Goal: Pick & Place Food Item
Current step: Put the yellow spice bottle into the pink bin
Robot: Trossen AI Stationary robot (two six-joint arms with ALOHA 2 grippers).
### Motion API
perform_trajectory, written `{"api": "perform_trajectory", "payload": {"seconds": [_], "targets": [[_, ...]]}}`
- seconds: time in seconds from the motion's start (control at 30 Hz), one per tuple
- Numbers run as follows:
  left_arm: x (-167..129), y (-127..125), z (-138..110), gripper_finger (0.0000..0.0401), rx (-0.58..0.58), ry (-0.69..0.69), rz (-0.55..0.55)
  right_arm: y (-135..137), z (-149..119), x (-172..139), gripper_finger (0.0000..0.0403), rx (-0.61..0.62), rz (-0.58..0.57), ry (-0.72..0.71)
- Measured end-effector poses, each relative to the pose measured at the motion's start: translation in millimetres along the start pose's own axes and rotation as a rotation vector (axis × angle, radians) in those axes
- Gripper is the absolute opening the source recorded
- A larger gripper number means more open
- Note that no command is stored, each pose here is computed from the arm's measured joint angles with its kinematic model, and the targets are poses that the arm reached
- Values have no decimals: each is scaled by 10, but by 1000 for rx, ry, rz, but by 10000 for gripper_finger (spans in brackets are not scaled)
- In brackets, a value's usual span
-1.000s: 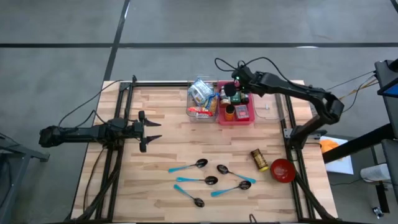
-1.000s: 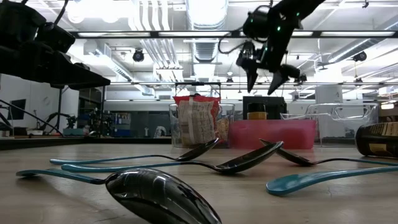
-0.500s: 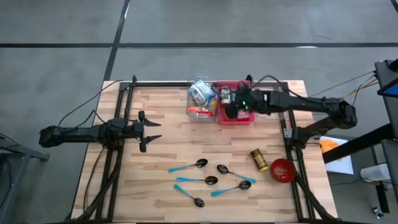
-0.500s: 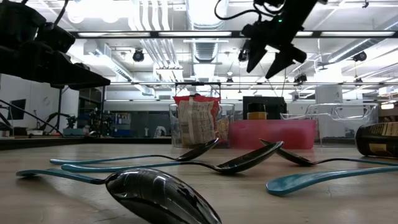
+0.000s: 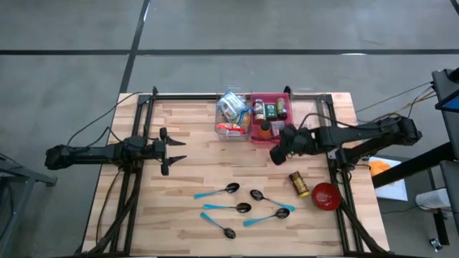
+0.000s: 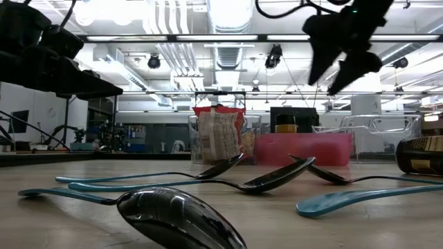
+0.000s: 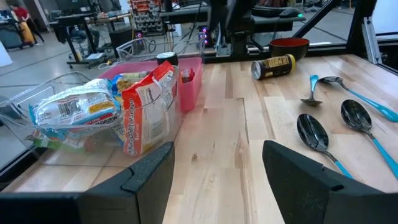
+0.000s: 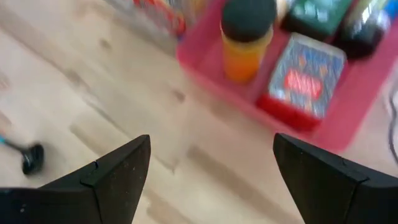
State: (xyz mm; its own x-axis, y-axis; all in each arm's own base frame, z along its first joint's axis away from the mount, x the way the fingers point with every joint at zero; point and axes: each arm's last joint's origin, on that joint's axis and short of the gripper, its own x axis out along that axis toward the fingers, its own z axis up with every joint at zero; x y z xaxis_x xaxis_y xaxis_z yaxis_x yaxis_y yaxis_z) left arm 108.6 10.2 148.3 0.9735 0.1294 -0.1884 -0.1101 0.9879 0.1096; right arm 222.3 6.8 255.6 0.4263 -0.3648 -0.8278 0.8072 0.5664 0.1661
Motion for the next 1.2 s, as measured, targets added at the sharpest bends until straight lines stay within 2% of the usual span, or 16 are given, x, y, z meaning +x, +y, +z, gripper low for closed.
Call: {"api": "perform_trajectory", "payload": {"seconds": [0.2,0.47,0.7,1.0,1.2], "targets": [[0,0,1,244,0,-1,0,76,-236,-9,336,-17,14,199],[0,0,0,244,3,0,0,121,-516,-9,336,48,-52,378],[0,0,1,244,2,-1,0,247,-783,95,336,10,-98,542],[0,0,0,244,2,0,0,324,-954,246,336,-12,-174,618],[0,0,0,244,2,0,0,265,-987,273,336,-16,-231,633]]}}
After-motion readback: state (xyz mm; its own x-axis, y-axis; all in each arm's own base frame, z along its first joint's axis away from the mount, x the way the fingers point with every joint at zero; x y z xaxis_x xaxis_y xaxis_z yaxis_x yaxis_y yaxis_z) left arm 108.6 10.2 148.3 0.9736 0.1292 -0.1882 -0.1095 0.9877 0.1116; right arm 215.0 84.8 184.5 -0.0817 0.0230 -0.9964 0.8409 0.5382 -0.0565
